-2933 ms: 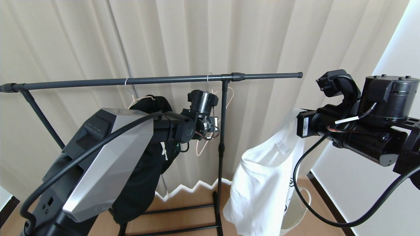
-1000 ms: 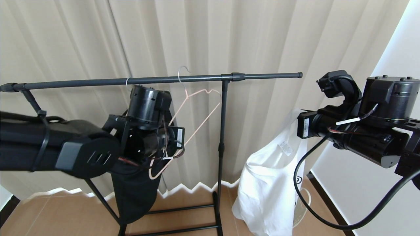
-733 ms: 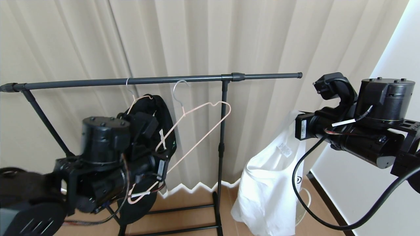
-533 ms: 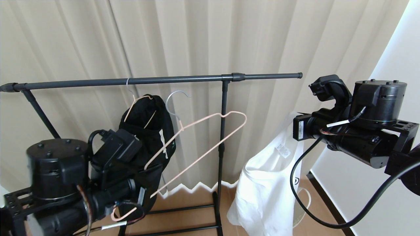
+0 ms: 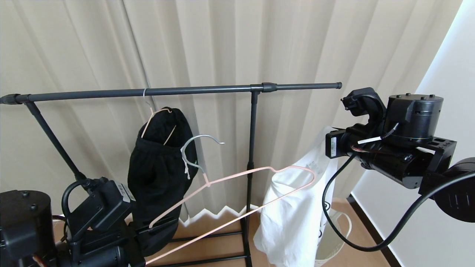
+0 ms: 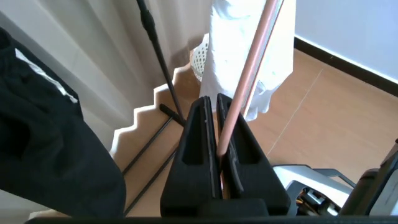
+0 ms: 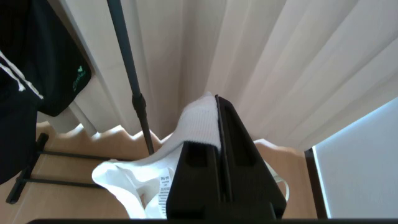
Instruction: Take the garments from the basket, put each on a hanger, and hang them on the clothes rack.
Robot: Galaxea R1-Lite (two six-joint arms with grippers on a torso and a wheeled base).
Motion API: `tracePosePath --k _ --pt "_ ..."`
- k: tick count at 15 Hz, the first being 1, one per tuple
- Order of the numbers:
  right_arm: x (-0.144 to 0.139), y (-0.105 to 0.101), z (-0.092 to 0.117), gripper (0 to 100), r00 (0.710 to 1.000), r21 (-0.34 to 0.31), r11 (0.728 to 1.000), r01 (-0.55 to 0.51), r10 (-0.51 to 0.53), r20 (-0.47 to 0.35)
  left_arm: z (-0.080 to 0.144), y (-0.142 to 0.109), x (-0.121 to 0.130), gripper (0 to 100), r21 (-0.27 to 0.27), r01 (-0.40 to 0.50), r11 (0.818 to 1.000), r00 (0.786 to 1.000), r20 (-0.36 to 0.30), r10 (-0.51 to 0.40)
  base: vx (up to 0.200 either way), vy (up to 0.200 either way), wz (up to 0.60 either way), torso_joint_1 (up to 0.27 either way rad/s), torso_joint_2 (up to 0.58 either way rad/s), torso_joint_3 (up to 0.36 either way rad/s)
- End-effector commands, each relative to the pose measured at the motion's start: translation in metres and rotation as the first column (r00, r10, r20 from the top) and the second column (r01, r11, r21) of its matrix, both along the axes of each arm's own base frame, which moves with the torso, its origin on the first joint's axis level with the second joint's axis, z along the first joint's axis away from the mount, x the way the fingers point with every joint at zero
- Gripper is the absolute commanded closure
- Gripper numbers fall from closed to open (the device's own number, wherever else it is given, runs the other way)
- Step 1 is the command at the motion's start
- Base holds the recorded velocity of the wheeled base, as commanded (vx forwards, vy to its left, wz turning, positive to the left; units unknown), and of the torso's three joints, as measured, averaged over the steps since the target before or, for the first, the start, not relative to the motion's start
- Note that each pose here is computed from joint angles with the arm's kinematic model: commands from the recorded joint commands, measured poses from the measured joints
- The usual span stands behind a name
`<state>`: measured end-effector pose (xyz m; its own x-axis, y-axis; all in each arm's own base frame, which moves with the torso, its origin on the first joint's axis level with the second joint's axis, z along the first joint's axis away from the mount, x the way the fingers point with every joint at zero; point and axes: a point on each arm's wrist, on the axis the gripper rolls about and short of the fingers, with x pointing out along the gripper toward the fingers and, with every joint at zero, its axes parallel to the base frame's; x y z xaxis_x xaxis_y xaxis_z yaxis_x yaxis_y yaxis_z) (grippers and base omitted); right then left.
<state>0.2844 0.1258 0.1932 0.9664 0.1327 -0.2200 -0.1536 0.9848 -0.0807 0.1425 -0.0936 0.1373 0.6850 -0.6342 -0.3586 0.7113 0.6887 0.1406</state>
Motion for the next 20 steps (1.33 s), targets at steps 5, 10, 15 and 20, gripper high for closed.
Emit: tracePosePath --k 5,10,15,20 --pt "-0.011 0.014 -0.003 100 0.999 -0.011 0.999 -0.041 0.041 -0.006 -0.001 -0.014 0.019 100 -0.002 -0.001 1.000 0.999 -0.039 0.001 0.000 0.000 0.00 0.000 0.00 0.000" --pt "-0.017 0.023 -0.005 100 0.999 -0.020 0.998 -0.053 0.053 -0.008 -0.002 -0.028 0.034 100 -0.004 -0.008 1.000 0.998 -0.059 0.008 0.000 0.000 0.00 0.000 0.00 0.000" --pt "-0.023 0.033 -0.005 100 0.999 -0.028 0.998 -0.049 0.049 -0.003 0.000 -0.044 0.047 100 -0.026 -0.103 0.994 0.994 -0.047 0.102 0.000 0.000 0.00 0.000 0.00 0.000" --pt "-0.035 0.057 -0.009 100 0.997 -0.029 0.997 -0.067 0.068 0.028 -0.001 -0.054 0.052 100 -0.029 -0.093 0.995 0.995 -0.040 0.091 0.000 0.000 0.00 0.000 0.00 0.000"
